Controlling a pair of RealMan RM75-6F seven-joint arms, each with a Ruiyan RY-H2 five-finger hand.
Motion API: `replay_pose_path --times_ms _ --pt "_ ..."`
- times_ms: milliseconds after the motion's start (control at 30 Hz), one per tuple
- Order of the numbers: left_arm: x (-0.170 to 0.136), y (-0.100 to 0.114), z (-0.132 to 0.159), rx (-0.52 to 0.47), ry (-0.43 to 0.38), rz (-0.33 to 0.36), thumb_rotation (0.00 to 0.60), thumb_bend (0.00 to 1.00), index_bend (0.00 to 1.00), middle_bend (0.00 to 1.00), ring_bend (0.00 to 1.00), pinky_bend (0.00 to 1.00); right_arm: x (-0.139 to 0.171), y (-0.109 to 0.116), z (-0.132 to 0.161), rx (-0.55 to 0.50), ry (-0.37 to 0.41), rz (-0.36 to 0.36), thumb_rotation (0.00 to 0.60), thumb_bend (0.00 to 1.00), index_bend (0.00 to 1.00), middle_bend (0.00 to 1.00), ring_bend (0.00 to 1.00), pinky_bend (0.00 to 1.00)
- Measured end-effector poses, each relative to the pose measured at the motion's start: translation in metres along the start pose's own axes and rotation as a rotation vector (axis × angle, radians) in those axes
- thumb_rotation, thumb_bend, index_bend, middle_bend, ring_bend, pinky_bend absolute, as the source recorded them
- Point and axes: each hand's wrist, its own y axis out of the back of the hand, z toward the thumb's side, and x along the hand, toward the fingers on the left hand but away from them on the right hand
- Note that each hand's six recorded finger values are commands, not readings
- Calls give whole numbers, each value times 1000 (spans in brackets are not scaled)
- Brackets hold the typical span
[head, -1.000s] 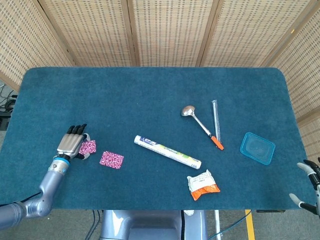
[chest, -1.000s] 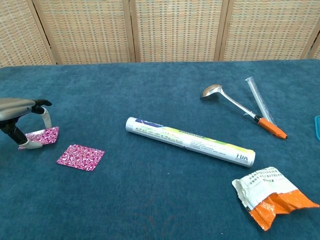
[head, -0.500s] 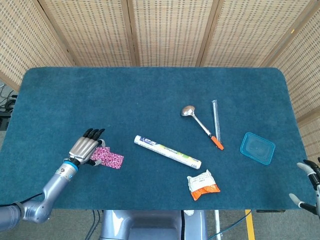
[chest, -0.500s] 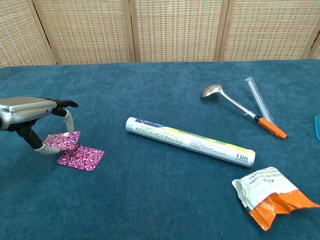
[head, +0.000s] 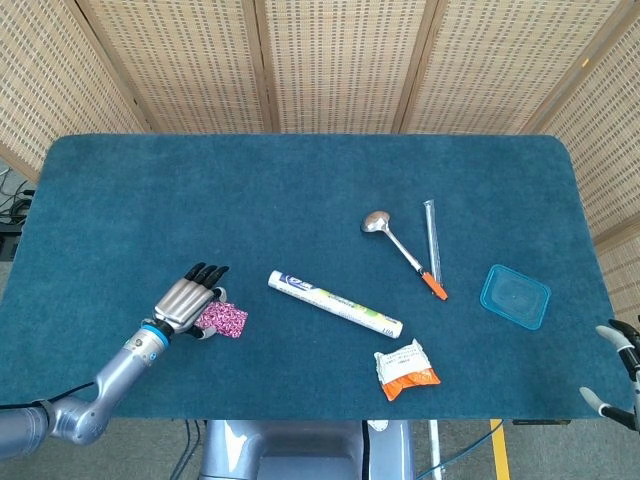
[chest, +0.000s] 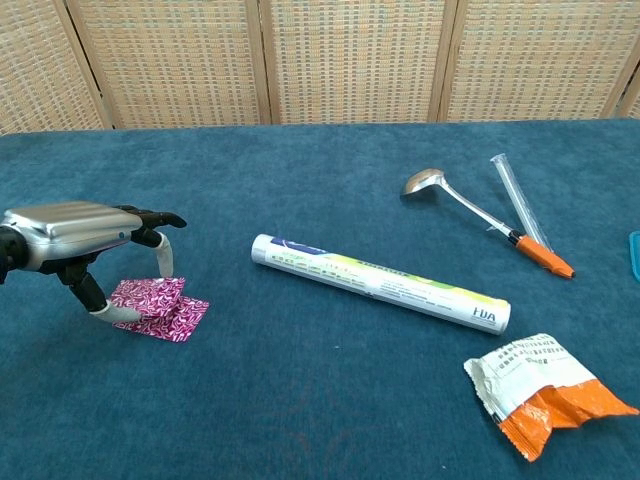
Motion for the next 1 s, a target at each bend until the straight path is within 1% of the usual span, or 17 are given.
replay_pose_path --times_ms 133,200,333,467,633,733,833,1000 --pt "5 0 6 8 -11 -4 514 257 436 0 0 0 1 0 0 0 -2 -2 600 2 218 209 0 0" --pt "8 -2 10 8 -15 -6 514 251 413 0 0 0 1 0 -1 1 -3 -2 600 2 218 210 0 0" --pt "11 -4 14 9 -14 -12 513 217 314 0 0 0 1 1 -1 2 -5 -2 600 2 218 209 0 0" --pt "10 -4 13 8 -5 -10 514 207 196 0 0 0 1 1 -1 1 -3 -1 600 2 218 210 0 0" --pt "7 -3 10 -1 7 -4 514 201 71 0 0 0 -1 -1 0 -1 4 2 600 2 218 209 0 0" --pt "4 -1 6 -20 21 9 513 200 46 0 0 0 -2 -3 2 -3 13 10 600 2 218 210 0 0" --pt "-1 2 1 -50 43 37 513 200 33 0 0 0 -2 -4 3 -4 18 14 600 2 218 210 0 0" --pt "-16 10 -16 -98 101 110 515 206 33 0 0 0 -5 -6 3 -3 21 22 600 2 218 210 0 0"
